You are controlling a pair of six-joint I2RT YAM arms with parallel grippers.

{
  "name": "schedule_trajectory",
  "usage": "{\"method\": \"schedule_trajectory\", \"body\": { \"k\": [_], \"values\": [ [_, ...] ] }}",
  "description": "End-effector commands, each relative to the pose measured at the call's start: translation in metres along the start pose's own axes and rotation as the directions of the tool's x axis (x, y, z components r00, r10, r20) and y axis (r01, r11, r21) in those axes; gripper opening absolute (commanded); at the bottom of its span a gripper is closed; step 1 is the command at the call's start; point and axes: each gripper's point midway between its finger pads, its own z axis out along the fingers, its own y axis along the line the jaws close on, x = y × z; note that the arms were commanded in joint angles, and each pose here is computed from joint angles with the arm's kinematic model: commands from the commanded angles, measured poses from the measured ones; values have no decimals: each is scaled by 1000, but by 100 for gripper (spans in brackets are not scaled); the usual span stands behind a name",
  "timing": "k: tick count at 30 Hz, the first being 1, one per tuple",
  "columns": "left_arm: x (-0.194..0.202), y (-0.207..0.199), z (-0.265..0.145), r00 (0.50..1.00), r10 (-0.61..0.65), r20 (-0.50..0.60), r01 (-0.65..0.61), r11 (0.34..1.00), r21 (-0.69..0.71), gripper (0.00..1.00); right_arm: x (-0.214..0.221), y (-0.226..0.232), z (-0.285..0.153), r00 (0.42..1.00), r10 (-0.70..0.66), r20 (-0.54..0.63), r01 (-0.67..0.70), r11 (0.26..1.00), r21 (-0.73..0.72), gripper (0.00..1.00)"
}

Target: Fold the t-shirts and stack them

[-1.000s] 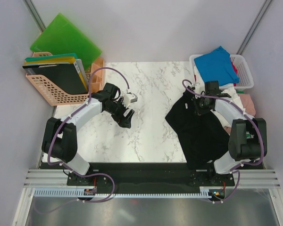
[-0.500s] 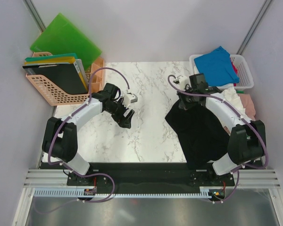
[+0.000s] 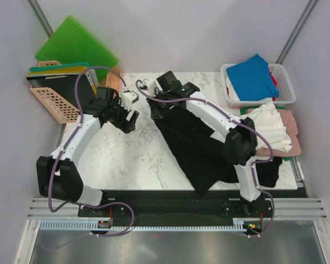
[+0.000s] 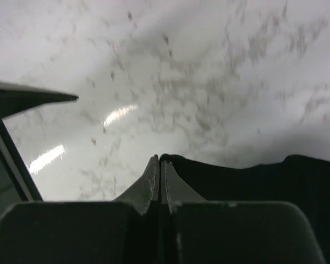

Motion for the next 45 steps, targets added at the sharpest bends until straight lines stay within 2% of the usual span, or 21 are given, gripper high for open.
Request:
{"method": "schedule_trajectory", "body": {
  "k": [1,2,3,9,11,13,14,15,16,17,19,20,22,23,25,26,28,29,34,41,45],
  "values": [
    [-15,28,-37,995,68,69,-57,987,-148,91,-60,37,5,994,-48,100,56,995,-79,0],
    [-10,29,-40,996,71,62,-60,986,-157,92,-49,49,28,997,-54,49,59,992,-111,0],
    [-3,28,-42,996,78,46,-70,984,-165,92,-69,61,25,992,-82,98,95,987,-132,0],
    [15,24,-38,999,44,25,-40,989,-146,92,-56,128,39,978,-183,102,206,928,-311,0],
    [17,24,-35,999,41,21,-37,990,-139,92,-38,127,37,978,-198,67,209,926,-315,39],
    [16,23,-33,999,43,22,-39,991,-129,92,-25,114,33,972,-230,41,233,939,-255,58],
    [16,21,-31,999,38,24,-35,993,-112,92,-16,107,23,973,-228,37,230,946,-229,61],
    [17,20,-28,999,33,23,-30,994,-101,92,-10,96,18,974,-226,27,228,957,-179,62],
    [19,19,-23,1000,25,14,-23,996,-84,92,-21,93,-6,968,-238,76,247,960,-135,64],
    [19,19,-21,1000,20,16,-18,997,-77,91,-1,81,-9,975,-222,30,224,969,-109,64],
    [19,16,-16,1000,5,16,-4,998,-56,91,5,70,-37,965,-262,7,262,965,-26,66],
    [17,19,-14,1000,0,22,2,998,-67,90,35,67,-43,964,-252,-86,249,968,-37,66],
    [14,22,-13,999,-19,38,23,996,-85,90,57,69,-66,952,-277,-129,275,961,-32,65],
    [12,26,-13,998,-24,50,29,994,-107,90,96,70,-63,943,-262,-206,256,965,-58,65],
    [-2,34,-18,992,-21,128,42,986,-160,91,119,73,-76,939,-271,-210,266,962,-53,65],
    [-7,37,-21,988,-19,150,46,983,-179,91,148,74,-71,928,-266,-262,258,964,-65,64],
    [-19,41,-25,979,-11,204,53,978,-203,91,167,80,-74,920,-273,-280,259,962,-88,61],
    [-21,43,-26,977,-11,211,56,976,-208,91,187,90,-71,906,-283,-313,253,958,-135,60],
    [-25,50,-24,979,-18,201,64,973,-223,91,230,119,-63,850,-351,-391,278,932,-232,52],
    [-22,51,-28,980,-17,196,65,968,-241,92,273,138,-51,738,-486,-468,382,873,-304,64],
    [-21,51,-29,981,-11,193,60,966,-250,93,279,142,-38,711,-529,-463,449,848,-280,70]
  ]
}}
